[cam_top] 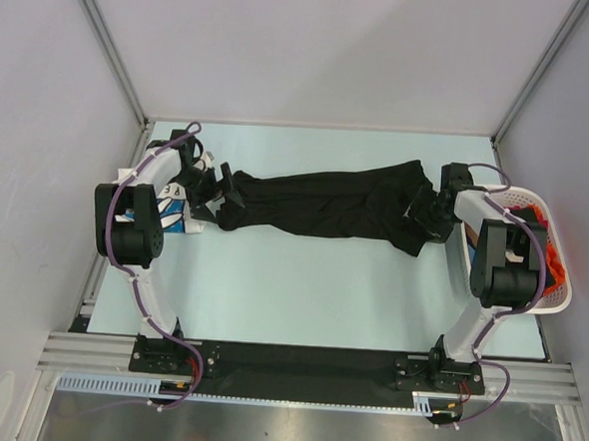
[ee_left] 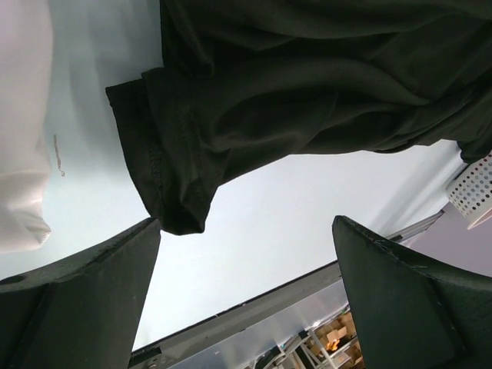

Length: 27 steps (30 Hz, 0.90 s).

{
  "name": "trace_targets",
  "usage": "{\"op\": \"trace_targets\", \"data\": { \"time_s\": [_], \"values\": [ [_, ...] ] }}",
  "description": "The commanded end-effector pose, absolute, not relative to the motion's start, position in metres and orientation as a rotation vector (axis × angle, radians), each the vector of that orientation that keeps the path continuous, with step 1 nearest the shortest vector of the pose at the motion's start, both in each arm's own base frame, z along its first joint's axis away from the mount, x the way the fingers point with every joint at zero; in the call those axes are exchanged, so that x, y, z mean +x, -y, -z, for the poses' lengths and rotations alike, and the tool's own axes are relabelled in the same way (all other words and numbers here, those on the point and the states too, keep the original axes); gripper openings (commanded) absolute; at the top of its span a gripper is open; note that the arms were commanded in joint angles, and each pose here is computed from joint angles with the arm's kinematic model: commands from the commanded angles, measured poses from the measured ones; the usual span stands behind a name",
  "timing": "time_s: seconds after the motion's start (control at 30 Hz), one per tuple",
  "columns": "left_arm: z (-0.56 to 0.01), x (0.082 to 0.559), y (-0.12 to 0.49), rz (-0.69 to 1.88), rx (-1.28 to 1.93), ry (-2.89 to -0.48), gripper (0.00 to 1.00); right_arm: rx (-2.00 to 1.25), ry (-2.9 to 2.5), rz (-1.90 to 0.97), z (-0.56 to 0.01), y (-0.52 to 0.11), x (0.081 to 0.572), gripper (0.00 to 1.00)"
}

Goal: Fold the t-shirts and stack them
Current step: Fold the tshirt

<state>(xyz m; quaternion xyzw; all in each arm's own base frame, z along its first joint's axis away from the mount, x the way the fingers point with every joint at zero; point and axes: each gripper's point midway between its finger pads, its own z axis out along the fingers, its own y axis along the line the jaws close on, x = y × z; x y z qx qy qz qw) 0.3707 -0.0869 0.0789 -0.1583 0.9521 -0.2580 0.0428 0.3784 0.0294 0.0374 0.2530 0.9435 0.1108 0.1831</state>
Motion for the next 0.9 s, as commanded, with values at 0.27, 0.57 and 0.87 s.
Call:
{"op": "trace_targets", "data": {
  "time_s": [0.27,0.57,0.87],
  "values": [
    [-0.094,0.37,0.089,0.798,-0.435,-2.868,1.0,0.648,-2.649,-0.339,-0.041,-0.038,0.421,0.77],
    [-0.096,0.373,0.089,0.792,-0.444,-2.86,1.0,0.781,-2.783,0.059,-0.047,0.007,0.375,0.86],
    [-0.095,0.372,0.089,0.798,-0.437,-2.864,1.0,0.699,-2.59,-0.111,-0.092,-0.005,0.389,0.86]
  ]
}}
